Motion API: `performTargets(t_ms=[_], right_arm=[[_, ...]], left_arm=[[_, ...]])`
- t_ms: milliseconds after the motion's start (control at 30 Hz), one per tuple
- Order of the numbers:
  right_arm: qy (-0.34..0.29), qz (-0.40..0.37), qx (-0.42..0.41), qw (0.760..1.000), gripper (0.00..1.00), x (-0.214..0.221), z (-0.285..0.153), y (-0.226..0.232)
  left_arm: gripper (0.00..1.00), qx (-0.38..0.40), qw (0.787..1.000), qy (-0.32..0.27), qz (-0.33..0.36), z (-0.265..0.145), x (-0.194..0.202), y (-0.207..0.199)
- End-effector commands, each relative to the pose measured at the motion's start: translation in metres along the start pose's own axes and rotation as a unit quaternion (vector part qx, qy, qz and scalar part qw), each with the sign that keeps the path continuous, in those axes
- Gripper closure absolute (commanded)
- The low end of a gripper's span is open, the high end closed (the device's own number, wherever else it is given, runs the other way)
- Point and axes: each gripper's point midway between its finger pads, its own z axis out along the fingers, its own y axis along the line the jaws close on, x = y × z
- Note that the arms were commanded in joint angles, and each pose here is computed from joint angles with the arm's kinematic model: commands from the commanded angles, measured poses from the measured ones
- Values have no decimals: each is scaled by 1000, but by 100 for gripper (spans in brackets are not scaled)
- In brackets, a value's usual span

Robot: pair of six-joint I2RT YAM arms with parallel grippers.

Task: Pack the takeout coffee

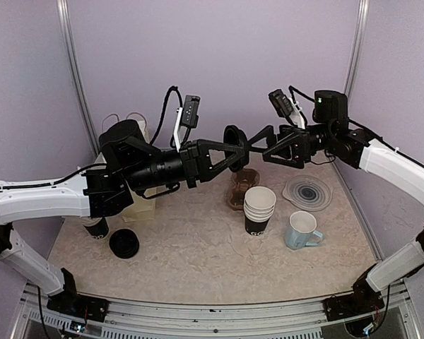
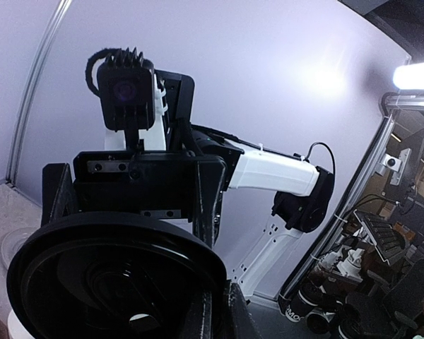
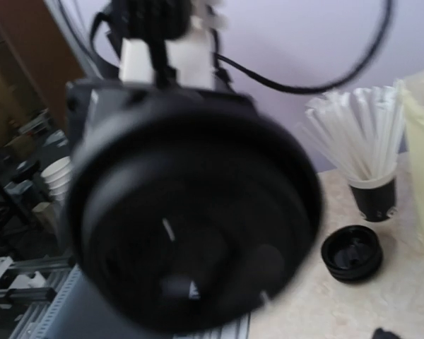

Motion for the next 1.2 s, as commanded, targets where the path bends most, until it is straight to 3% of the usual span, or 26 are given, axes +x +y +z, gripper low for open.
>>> performTargets(t_ms=[0, 200, 500, 1000, 1033, 1133, 1167], right_arm=[[2, 2, -12, 1000, 3, -9, 10, 4], [9, 10, -9, 1000, 3, -6, 18, 3], [15, 23, -16, 999, 13, 6, 22, 0], [18, 20, -23, 999, 42, 16, 23, 1], [18, 18, -23, 999, 42, 16, 23, 1], [20, 23, -34, 999, 18, 17, 24, 3], [21, 24, -37, 999, 15, 18, 24, 4]], left_arm=[[100, 30, 1000, -6, -2, 8, -2, -5], [100, 30, 1000, 1, -6, 15, 6, -1], [100, 27, 1000, -2, -3, 16, 7, 2], [100, 10, 1000, 11, -5, 21, 14, 14], [100, 10, 1000, 11, -5, 21, 14, 14], [100, 16, 1000, 11, -4, 23, 13, 12], [100, 21, 1000, 12, -4, 24, 13, 10]])
